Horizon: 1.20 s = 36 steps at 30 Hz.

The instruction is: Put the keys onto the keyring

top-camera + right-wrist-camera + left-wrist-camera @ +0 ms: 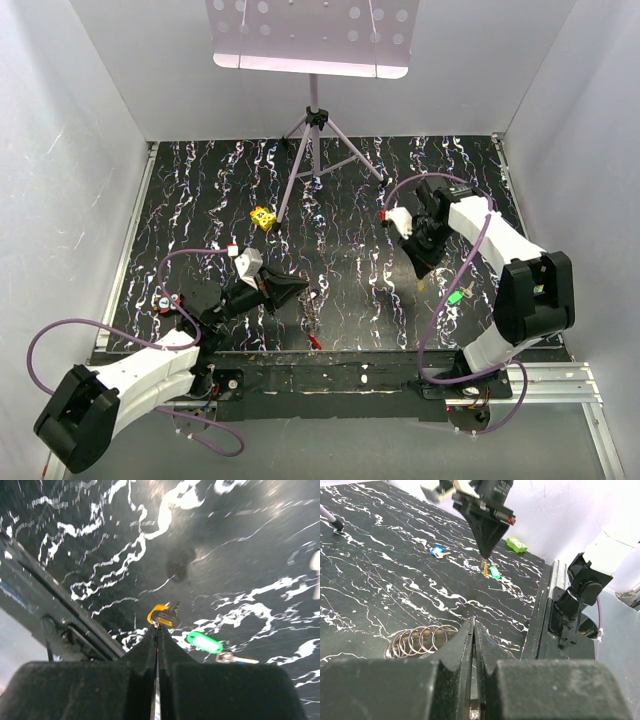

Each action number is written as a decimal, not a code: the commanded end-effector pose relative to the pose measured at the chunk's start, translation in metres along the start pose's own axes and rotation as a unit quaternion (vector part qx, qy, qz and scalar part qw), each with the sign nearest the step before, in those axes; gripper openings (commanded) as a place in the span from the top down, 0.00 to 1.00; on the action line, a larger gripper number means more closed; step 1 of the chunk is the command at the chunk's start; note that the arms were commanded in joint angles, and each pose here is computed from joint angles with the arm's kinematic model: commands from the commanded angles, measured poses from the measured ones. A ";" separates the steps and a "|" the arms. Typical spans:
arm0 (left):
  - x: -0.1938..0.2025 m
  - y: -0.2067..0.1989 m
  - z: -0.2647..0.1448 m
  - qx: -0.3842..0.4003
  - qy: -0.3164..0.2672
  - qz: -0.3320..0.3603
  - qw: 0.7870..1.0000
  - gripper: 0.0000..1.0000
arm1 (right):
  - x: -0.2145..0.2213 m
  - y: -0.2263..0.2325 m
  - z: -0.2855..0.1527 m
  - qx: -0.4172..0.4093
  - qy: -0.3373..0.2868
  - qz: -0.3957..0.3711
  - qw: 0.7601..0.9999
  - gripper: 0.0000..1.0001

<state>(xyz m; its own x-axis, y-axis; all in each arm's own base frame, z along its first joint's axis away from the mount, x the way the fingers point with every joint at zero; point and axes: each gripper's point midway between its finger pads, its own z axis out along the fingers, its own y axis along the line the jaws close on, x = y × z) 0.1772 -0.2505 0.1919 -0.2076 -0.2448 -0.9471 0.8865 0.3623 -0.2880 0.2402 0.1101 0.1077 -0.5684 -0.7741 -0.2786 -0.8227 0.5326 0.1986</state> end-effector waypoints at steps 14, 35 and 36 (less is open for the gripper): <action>-0.031 -0.014 -0.001 0.022 -0.039 0.031 0.998 1.00 | 0.011 -0.006 0.058 -0.056 0.059 0.078 0.994 0.99; -0.030 -0.013 -0.002 0.020 -0.038 0.029 0.999 1.00 | -0.019 -0.016 0.081 -0.058 0.022 0.106 0.992 0.95; -0.030 -0.014 -0.002 0.021 -0.039 0.029 0.999 1.00 | -0.019 -0.016 0.081 -0.059 0.021 0.108 0.992 0.93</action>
<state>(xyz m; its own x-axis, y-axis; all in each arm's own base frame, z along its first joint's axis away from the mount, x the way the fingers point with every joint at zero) 0.1693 -0.2469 0.2050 -0.1792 -0.2613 -0.9485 0.8998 0.3463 -0.2653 0.2605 0.1351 0.0256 -0.7236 -0.6763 -0.1374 -0.6750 0.6520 0.3454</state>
